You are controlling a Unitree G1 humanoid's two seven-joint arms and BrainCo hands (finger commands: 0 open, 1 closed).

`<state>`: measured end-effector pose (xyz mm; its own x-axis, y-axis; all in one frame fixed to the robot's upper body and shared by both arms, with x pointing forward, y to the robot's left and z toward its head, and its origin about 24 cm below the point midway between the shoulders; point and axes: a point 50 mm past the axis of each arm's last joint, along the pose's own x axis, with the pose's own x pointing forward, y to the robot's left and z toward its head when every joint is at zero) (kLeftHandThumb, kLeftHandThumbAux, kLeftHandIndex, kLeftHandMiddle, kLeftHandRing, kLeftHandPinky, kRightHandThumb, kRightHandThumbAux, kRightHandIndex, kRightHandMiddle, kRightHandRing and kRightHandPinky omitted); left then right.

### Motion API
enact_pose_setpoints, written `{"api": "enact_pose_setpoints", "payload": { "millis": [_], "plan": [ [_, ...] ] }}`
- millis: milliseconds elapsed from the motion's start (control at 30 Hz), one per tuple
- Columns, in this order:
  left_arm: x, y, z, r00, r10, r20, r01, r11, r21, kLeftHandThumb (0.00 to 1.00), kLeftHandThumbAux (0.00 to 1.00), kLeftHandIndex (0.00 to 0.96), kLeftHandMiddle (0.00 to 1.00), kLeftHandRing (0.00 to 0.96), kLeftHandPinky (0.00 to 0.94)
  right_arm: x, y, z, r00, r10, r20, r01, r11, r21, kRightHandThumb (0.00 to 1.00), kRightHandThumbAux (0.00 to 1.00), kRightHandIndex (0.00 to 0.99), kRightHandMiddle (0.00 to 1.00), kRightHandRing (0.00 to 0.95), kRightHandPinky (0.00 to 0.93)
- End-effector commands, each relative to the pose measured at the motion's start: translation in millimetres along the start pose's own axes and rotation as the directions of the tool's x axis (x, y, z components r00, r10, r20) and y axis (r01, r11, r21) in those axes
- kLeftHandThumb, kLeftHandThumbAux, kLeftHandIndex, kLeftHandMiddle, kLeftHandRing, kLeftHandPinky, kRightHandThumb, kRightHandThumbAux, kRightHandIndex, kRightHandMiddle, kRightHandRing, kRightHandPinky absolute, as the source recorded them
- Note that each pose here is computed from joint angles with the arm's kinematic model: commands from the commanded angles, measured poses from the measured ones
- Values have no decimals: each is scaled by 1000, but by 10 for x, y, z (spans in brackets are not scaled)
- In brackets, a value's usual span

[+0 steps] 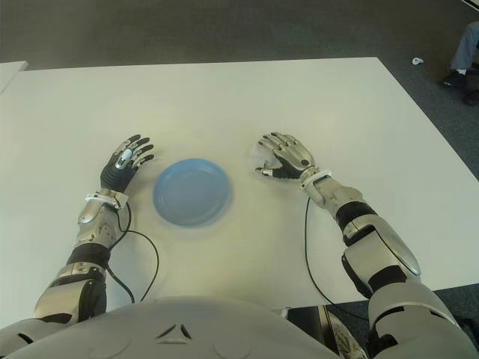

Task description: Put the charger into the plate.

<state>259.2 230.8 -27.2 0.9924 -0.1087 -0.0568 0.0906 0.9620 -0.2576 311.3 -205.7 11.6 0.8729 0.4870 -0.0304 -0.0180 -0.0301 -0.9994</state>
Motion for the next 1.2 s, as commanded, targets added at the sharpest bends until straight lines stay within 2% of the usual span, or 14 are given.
{"api": "enact_pose_setpoints", "payload": {
  "millis": [33,467,767,1000,1200],
  "plan": [
    [-131,4,-224,994,39,-103,-42,999,-33,4,514,178,202,218,253,-36,32,45,999,7,35,-7,1000,2,215,158,0,0,0,0],
    [-108,-17,-243,993,38,-113,-44,998,-53,2,520,178,210,226,261,-106,28,83,998,-7,63,7,1000,10,230,169,0,0,0,0],
    [-91,-17,-264,992,32,-123,-43,995,-86,6,528,191,226,241,273,-110,-3,115,996,-69,55,67,997,37,226,163,0,0,0,0],
    [-74,-6,-268,991,31,-133,-43,995,-93,7,533,187,219,239,269,-80,-71,162,987,-159,33,155,983,98,251,131,0,0,0,0],
    [-67,4,-266,991,28,-133,-40,996,-84,8,531,182,206,228,258,-51,-110,183,983,-181,12,177,975,137,260,116,0,0,0,0]
  ]
}}
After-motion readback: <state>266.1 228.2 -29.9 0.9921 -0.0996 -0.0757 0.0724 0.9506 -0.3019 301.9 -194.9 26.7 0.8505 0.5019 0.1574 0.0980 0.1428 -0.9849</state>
